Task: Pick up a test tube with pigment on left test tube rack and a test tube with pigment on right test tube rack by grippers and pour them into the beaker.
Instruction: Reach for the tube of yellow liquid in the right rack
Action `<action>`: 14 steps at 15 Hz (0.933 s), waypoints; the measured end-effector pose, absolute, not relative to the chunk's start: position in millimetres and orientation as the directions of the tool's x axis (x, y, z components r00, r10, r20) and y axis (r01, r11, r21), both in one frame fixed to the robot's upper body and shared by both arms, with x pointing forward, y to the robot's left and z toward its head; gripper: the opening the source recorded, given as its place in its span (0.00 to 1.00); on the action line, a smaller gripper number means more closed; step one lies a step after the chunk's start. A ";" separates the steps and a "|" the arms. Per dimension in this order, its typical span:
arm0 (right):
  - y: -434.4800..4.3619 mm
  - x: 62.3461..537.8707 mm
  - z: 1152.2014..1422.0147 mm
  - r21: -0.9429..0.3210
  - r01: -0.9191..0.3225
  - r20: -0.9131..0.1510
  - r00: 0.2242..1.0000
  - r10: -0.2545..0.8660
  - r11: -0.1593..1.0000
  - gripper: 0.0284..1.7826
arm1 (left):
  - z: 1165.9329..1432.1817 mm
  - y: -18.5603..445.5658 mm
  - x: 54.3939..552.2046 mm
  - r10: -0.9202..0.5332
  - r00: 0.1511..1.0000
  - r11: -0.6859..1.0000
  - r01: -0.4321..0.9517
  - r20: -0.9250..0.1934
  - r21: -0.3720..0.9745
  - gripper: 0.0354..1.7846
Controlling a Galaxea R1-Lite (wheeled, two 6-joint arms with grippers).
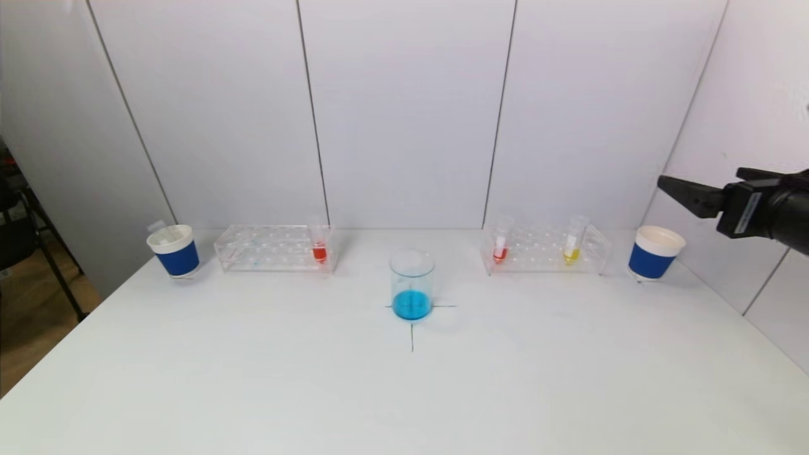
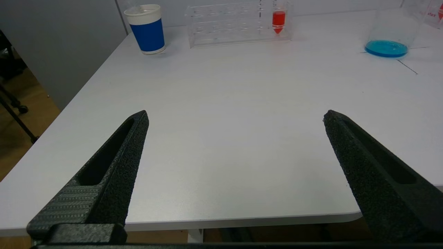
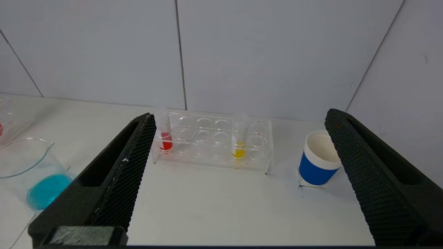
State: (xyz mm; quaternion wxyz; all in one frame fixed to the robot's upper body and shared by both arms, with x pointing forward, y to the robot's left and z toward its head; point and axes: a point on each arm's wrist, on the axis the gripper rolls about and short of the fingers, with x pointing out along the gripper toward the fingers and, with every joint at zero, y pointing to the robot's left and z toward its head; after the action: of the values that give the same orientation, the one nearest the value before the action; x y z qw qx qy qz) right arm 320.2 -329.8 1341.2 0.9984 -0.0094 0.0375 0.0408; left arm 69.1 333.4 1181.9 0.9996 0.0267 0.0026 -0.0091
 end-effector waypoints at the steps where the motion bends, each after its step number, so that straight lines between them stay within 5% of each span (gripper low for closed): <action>1: -329.5 330.2 1335.0 -0.008 -0.081 -0.083 0.993 0.080 0.997 1.00 | 1181.9 333.4 69.1 -0.018 1.000 0.998 0.018 -0.006 0.053 0.99; 14: -328.7 409.0 1249.9 0.038 -0.033 -0.154 0.987 0.039 0.999 1.00 | 1181.9 333.4 69.1 -0.019 1.000 0.998 0.019 -0.006 0.053 0.99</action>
State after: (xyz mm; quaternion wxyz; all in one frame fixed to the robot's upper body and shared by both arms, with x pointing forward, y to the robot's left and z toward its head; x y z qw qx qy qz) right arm 409.0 -328.7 1249.9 0.9967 0.0174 0.0776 0.0181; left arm 69.1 333.4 1181.9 0.9996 0.0267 0.0026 -0.0093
